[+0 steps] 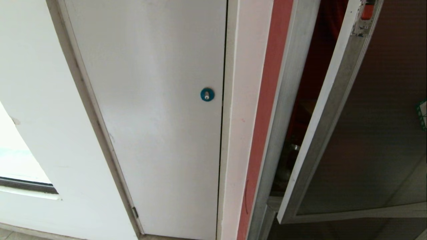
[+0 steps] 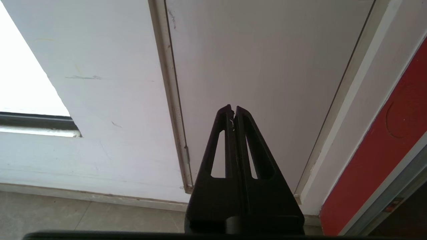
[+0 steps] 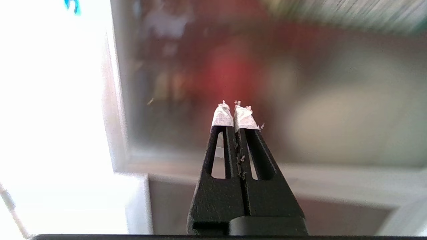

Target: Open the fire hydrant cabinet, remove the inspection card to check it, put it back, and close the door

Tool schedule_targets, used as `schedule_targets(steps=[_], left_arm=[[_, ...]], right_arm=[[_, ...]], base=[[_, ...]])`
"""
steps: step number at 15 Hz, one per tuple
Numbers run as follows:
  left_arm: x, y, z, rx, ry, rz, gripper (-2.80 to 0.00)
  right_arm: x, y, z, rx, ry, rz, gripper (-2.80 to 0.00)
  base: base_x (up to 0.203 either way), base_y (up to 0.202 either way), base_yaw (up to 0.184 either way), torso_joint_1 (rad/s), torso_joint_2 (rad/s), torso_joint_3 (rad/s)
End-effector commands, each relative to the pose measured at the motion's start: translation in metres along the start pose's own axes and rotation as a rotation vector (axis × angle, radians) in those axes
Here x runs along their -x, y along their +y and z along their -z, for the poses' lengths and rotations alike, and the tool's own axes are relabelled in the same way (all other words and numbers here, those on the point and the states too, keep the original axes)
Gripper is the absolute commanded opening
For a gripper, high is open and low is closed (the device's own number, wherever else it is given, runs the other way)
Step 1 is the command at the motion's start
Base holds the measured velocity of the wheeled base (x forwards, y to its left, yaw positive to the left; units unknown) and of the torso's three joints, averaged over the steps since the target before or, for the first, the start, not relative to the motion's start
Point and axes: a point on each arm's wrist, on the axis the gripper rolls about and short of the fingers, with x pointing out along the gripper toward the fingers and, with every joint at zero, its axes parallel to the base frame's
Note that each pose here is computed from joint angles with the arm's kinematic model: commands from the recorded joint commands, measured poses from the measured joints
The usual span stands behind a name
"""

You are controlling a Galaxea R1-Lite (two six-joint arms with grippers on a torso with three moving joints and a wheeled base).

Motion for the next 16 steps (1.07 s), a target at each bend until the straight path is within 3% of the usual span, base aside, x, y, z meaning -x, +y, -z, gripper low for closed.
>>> schedule_targets(steps=[1,7,10,16], left_arm=[[0.000,0.000,0.000,0.000,0.000,0.000,-2.80],[0.000,0.000,0.000,0.000,0.001,0.000,-2.80],[0.000,0.000,0.000,0.000,0.002,0.000,-2.80],[0.000,0.000,0.000,0.000,0.002,0.000,-2.80]], right_arm=[[-0.005,0.001,0.021,-0.004,0.029,-0.008,-2.80],[-0.011,0.003,0.046,-0.006,0.072,-0.037,-2.80],[-0.009,0.004,0.058,0.009,0.184,-0.044,-2.80],[-0.009,0.004,0.058,-0.025,0.188,-0.040,-2.80]], base=[[0.000,0.000,0.000,0.000,0.00,0.000],[0.000,0.000,0.000,0.000,0.00,0.000],[0.000,0.000,0.000,0.000,0.00,0.000],[0.000,0.000,0.000,0.000,0.00,0.000]])
